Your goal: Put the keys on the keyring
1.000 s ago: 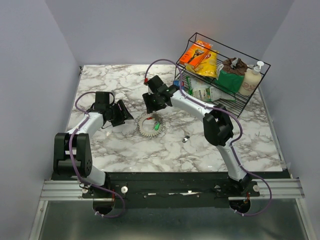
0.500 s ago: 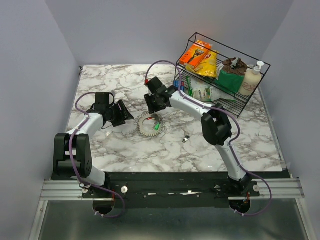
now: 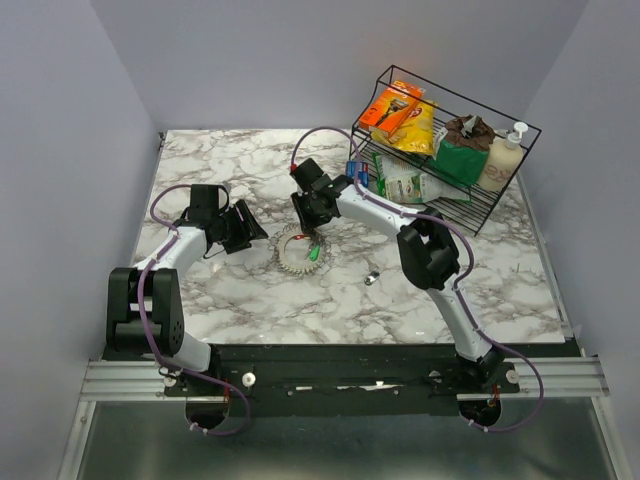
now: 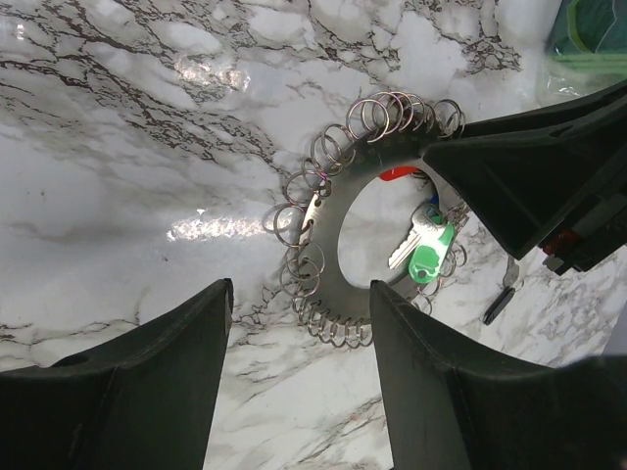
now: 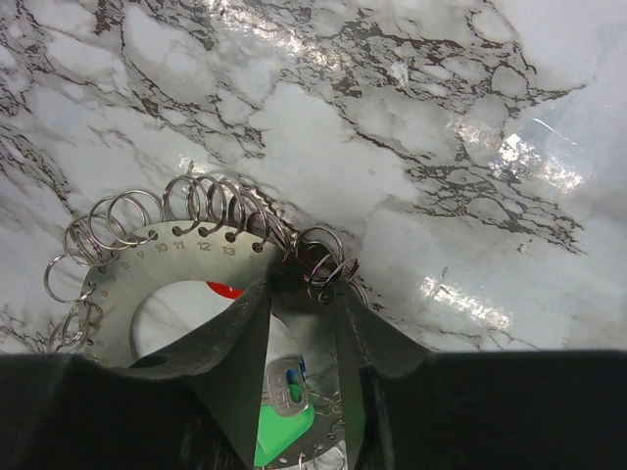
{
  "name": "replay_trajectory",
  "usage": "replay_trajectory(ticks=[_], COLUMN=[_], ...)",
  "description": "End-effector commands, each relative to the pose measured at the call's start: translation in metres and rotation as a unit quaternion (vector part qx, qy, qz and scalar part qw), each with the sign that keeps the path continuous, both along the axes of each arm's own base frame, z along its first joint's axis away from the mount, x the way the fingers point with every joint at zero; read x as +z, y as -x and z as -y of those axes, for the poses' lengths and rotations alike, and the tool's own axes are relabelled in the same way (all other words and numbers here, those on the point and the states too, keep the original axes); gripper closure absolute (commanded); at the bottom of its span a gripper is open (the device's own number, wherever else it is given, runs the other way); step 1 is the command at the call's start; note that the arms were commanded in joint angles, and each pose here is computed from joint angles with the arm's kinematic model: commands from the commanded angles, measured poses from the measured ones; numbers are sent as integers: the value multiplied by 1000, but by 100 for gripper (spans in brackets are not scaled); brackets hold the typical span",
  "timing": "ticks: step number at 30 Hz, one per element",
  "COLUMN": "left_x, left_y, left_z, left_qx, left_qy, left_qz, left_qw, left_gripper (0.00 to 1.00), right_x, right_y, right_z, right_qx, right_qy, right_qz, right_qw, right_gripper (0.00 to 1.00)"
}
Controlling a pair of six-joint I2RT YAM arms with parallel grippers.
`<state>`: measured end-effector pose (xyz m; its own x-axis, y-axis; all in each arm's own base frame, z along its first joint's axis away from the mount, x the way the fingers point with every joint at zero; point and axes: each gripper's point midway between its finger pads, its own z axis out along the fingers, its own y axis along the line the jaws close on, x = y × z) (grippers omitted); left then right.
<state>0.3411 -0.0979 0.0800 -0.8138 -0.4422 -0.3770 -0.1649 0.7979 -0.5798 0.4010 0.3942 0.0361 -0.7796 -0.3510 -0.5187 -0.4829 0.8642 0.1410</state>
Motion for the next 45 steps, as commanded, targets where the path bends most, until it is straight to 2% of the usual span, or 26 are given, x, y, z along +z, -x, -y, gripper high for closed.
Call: replay_trajectory(ticks=[1,4,5,9,15,30,45], left_x=[9,9,8,8,11,19,47], left_y=[1,1,1,2,2,1,-2], left_z=[3,3,3,3,3,6,10], left_qx=[-3,-4,-4,-4,-5,-15,-33], left_qy=[13,13,13,14,14,19,23], left_qz=[12,12,12,12,17,31,89], left_qw=[1000,1000,1000,1000,1000,999,995], left_gripper=[33,33,33,33,33,33,33], right_x=[-8,-8,-9,-5,6,38,65], right_y=[-2,-2,-2,-3,-2,14,27], right_z=[0,2,3,5,4,-6,-12], right_qx=[-8,-9,-9,-6,7,80,141], right_qy=[15,18,20,24,16,-33,-71], right_qz=[3,4,5,12,20,36,62], right_qw=[1000,1000,1000,1000,1000,996,986], right_gripper=[61,69,76,87,99,99,99])
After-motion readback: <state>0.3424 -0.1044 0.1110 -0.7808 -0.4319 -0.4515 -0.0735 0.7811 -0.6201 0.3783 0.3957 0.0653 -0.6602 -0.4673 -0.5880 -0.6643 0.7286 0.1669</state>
